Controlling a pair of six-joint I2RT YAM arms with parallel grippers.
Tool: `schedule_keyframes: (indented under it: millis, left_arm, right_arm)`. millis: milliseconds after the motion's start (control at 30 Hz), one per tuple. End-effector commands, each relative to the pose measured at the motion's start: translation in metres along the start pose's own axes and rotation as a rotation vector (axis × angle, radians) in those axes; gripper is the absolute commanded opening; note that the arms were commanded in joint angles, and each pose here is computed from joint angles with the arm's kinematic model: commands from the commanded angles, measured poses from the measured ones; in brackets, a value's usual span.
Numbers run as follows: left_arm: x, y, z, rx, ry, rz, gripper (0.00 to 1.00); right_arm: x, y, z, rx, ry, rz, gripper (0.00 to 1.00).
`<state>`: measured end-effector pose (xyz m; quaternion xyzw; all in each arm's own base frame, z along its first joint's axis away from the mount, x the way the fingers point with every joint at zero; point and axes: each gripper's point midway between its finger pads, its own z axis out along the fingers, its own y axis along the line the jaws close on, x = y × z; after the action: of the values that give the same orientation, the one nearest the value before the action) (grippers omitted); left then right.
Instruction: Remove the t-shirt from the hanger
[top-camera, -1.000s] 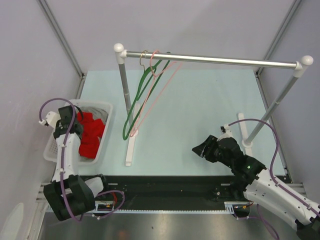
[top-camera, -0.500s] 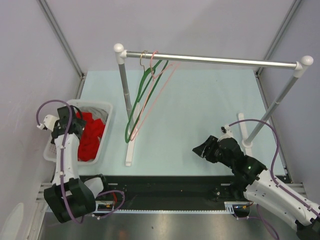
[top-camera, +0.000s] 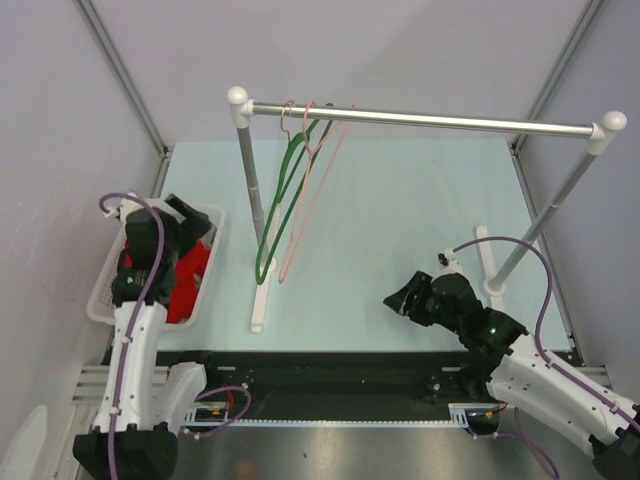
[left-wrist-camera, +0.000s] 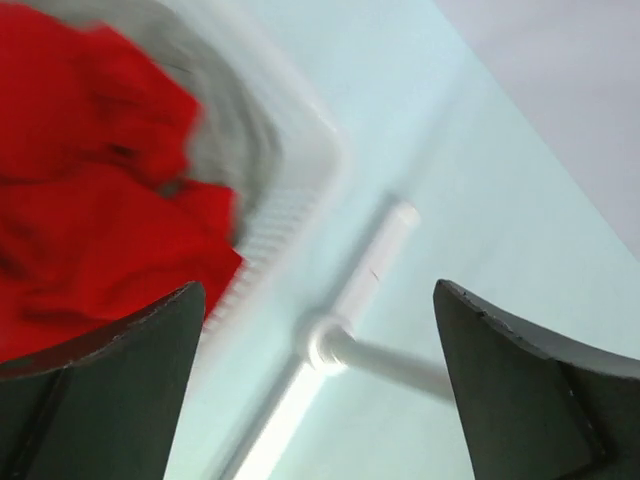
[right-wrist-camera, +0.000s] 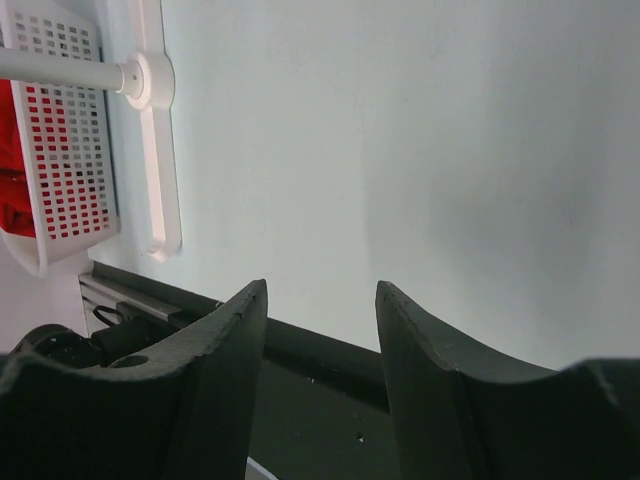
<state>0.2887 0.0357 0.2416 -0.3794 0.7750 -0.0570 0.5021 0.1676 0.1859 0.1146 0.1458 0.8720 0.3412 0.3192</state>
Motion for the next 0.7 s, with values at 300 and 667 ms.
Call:
schedule_keyframes:
  millis: [300,667]
  left_arm:
    - [0.150,-0.064,-0.107,0.917,0.456,0.182,0.91]
    - [0.264,-0.096,-0.179,1.336,0.735,0.372,0.94]
  right_arm:
    - [-0.006,0.005,0.001,-0.020,-0.026,-0.005,0.53]
    - [-0.011,0.023,0.010,-0.133,-0.062,-0.015,0.52]
